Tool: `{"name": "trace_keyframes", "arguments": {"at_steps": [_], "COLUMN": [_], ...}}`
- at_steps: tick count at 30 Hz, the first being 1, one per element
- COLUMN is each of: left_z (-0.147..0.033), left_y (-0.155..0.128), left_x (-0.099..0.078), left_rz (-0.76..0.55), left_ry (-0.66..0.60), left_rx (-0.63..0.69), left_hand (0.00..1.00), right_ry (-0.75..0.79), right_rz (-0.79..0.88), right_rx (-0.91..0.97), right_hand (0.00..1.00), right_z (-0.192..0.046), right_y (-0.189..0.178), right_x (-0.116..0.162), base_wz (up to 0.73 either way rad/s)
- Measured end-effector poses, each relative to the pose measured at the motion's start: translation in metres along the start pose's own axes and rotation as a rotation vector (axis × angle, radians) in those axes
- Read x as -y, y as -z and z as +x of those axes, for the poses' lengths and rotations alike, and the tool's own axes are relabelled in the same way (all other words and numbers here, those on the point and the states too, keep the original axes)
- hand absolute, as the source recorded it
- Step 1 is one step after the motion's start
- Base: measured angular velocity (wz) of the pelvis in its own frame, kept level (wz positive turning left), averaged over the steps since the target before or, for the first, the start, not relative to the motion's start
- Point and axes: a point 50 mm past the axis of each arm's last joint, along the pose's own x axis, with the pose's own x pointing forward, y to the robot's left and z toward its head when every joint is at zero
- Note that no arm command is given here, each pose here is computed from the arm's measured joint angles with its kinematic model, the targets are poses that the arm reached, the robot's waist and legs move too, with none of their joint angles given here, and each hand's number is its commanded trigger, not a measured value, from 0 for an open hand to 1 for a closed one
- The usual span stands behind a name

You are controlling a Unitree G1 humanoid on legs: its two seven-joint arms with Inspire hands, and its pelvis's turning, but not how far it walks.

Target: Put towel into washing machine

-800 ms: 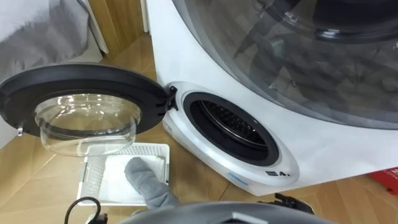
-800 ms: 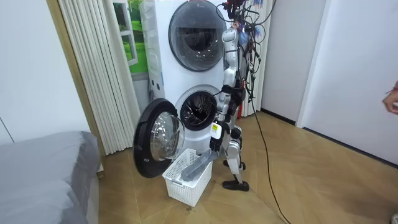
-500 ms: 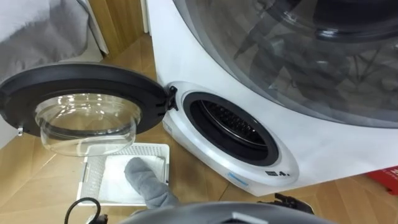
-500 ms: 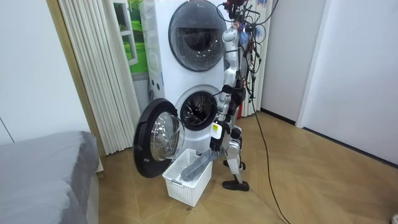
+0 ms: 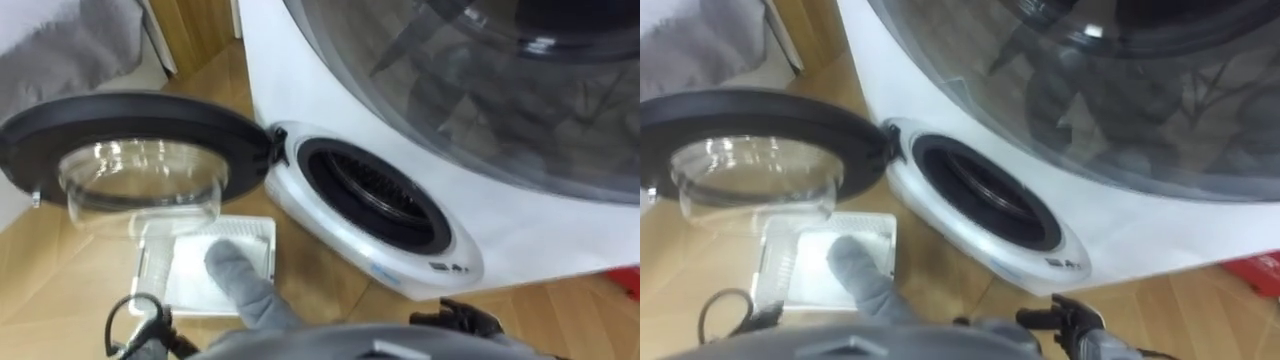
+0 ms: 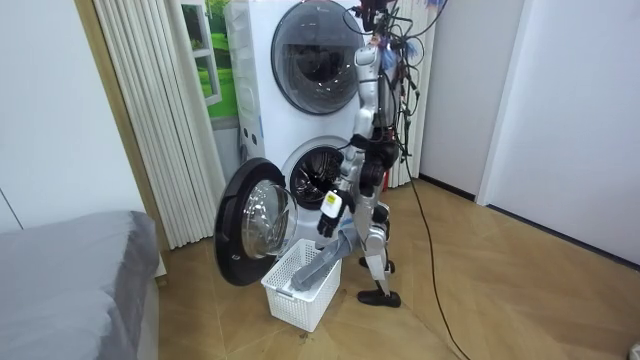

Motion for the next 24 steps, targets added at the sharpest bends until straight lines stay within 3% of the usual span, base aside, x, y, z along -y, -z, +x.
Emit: {"name": "trace_keyframes", "arguments": {"at_steps": [7, 17, 24], "left_z": [0.004, 0.004, -0.009], "left_y": [-0.062, -0.11, -0.174], "left_x": [-0.014, -0.024, -0.043], "left_rz": [0.054, 0.114, 0.28], "left_ry": [-0.052, -0.062, -0.19], "left_rx": [0.228, 0.355, 0.553], "left_hand": [0.0, 0.0, 0.0], "right_ry": [-0.03, -0.054, -0.052], "right_rz": [-0.13, -0.276, -0.305], "right_rx": [0.078, 0.177, 0.322], "right_hand": [0.0, 0.0, 0.0], "right_z": [0.004, 0.006, 0.0], "right_y": [-0.036, -0.088, -0.136], "right_x": [-0.007, -0.021, -0.034], "base_wz": [-0.03, -0.14, -0.02]}}
